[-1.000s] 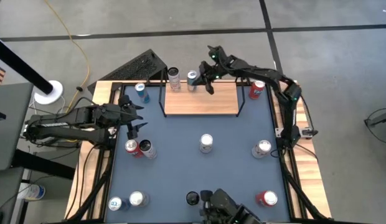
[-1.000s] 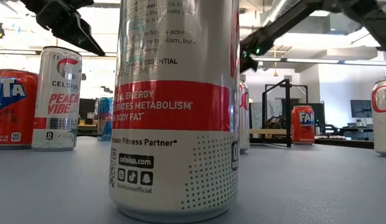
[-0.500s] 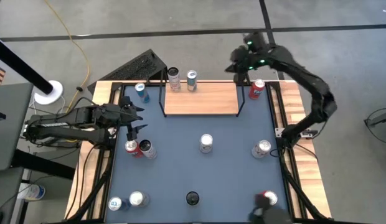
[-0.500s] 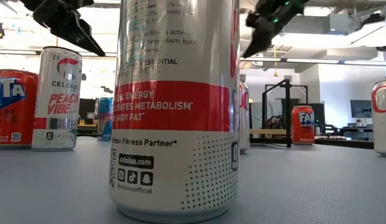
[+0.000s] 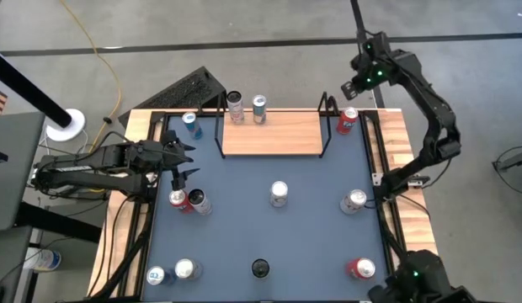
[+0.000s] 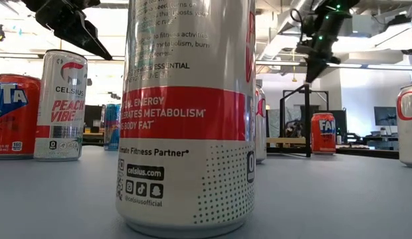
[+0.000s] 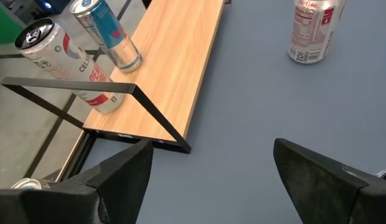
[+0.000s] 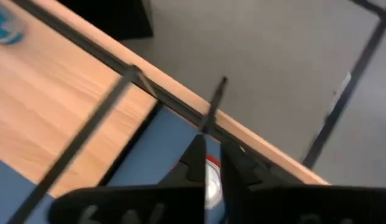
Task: Place canned beverage on shelf
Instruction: Put the top red soda can on the shelf
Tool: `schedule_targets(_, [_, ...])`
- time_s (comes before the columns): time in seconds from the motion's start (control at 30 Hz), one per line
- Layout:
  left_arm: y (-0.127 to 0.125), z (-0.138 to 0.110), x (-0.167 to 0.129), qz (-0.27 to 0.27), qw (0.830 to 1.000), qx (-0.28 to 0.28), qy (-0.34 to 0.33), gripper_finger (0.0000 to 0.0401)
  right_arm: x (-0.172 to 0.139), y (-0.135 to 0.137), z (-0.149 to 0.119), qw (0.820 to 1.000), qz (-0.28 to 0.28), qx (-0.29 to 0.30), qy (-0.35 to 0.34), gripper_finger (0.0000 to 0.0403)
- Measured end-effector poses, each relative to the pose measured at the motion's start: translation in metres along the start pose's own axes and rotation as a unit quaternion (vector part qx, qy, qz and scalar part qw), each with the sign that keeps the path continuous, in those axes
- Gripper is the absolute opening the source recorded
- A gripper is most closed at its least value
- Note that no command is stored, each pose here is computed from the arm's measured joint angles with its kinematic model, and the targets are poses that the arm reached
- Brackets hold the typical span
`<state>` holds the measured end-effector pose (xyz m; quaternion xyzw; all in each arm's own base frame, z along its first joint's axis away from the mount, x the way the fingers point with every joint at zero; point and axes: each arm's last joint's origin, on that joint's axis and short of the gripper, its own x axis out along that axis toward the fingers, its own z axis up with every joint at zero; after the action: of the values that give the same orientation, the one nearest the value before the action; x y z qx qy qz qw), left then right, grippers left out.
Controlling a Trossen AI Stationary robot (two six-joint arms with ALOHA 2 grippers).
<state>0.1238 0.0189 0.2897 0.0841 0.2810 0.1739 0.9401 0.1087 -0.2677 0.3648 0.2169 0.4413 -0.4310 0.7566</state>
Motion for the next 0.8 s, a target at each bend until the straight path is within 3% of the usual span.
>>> schedule_targets(0.2, [0.0, 0.0, 0.0, 0.001, 1.0, -0.001, 0.0, 0.0322, 0.028, -0.005, -0.003, 0.995, -0.036, 0.016, 0.088, 0.0129])
schedule_targets(0.5, [0.0, 0.0, 0.0, 0.001, 1.0, 0.001, 0.001, 0.0322, 0.078, 0.002, -0.004, 0.982, 0.002, -0.024, 0.187, 0.0278])
schedule_targets(0.8, [0.0, 0.0, 0.0, 0.001, 1.0, 0.001, 0.001, 0.0322, 0.082, 0.002, -0.003, 0.981, 0.003, -0.026, 0.19, 0.0303])
